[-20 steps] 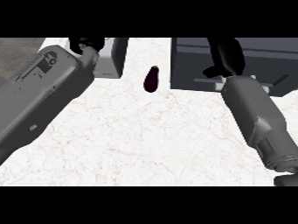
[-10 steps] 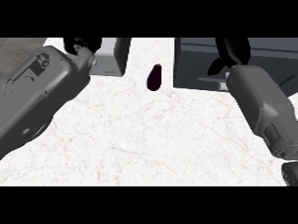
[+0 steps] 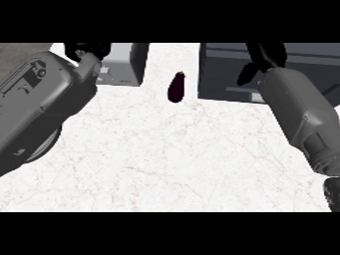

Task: Pick up the can, place it into the drawer and close the drawer

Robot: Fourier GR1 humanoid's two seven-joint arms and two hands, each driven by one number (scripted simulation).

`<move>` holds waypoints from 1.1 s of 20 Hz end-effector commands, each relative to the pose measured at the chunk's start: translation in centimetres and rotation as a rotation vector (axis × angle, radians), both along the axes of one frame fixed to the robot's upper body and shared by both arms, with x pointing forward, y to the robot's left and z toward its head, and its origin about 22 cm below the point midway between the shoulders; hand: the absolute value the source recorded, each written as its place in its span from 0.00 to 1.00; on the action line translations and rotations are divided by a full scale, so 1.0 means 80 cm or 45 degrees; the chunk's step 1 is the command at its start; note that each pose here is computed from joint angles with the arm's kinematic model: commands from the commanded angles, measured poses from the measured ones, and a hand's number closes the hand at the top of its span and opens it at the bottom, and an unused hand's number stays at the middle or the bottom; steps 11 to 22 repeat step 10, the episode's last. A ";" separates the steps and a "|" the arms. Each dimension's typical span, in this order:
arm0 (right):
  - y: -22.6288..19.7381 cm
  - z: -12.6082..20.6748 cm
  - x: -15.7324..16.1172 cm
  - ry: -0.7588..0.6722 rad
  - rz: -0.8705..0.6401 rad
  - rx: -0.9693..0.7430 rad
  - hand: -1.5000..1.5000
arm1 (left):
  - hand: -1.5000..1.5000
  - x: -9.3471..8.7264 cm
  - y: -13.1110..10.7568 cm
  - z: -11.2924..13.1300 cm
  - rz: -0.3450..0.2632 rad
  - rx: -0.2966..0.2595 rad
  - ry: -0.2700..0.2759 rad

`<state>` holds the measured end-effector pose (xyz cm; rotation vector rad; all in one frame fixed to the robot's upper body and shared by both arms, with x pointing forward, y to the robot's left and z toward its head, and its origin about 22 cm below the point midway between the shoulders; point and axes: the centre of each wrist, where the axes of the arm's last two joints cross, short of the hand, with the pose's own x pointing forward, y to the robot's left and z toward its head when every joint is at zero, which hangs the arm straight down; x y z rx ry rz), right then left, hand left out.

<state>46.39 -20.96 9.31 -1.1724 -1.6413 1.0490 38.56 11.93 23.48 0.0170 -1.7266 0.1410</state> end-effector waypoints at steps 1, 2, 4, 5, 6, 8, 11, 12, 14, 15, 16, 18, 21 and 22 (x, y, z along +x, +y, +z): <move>0.032 0.041 0.013 -0.036 0.054 0.425 0.00 | 0.00 -0.004 0.002 -0.006 -0.002 0.008 0.000; 0.033 0.036 0.011 -0.021 0.071 0.512 0.00 | 0.00 -0.001 0.009 0.000 0.000 -0.001 0.007; 0.040 0.038 0.012 -0.005 0.074 0.662 0.00 | 0.00 -0.003 0.006 -0.008 0.007 0.009 -0.006; 0.034 0.027 0.009 0.024 0.096 0.726 0.00 | 0.00 -0.006 0.009 -0.014 0.002 0.005 0.024; 0.036 0.031 0.011 0.025 0.080 0.748 0.00 | 0.00 -0.008 0.013 -0.014 -0.019 -0.001 0.036; 0.012 0.043 0.014 0.005 0.108 0.776 0.00 | 0.00 -0.009 0.004 -0.005 -0.002 0.000 0.009; 0.007 0.045 0.014 -0.015 0.121 0.800 0.00 | 0.00 -0.010 0.012 -0.005 -0.009 0.010 -0.008; 0.007 0.045 0.014 -0.015 0.121 0.800 0.00 | 0.00 -0.010 0.012 -0.005 -0.009 0.010 -0.008; 0.007 0.045 0.014 -0.015 0.121 0.800 0.00 | 0.00 -0.010 0.012 -0.005 -0.009 0.010 -0.008; 0.007 0.045 0.014 -0.015 0.121 0.800 0.00 | 0.00 -0.010 0.012 -0.005 -0.009 0.010 -0.008; 0.007 0.045 0.014 -0.015 0.121 0.800 0.00 | 0.00 -0.010 0.012 -0.005 -0.009 0.010 -0.008; 0.007 0.045 0.014 -0.015 0.121 0.800 0.00 | 0.00 -0.010 0.012 -0.005 -0.009 0.010 -0.008; 0.007 0.045 0.014 -0.015 0.121 0.800 0.00 | 0.00 -0.010 0.012 -0.005 -0.009 0.010 -0.008; 0.007 0.045 0.014 -0.015 0.121 0.800 0.00 | 0.00 -0.010 0.012 -0.005 -0.009 0.010 -0.008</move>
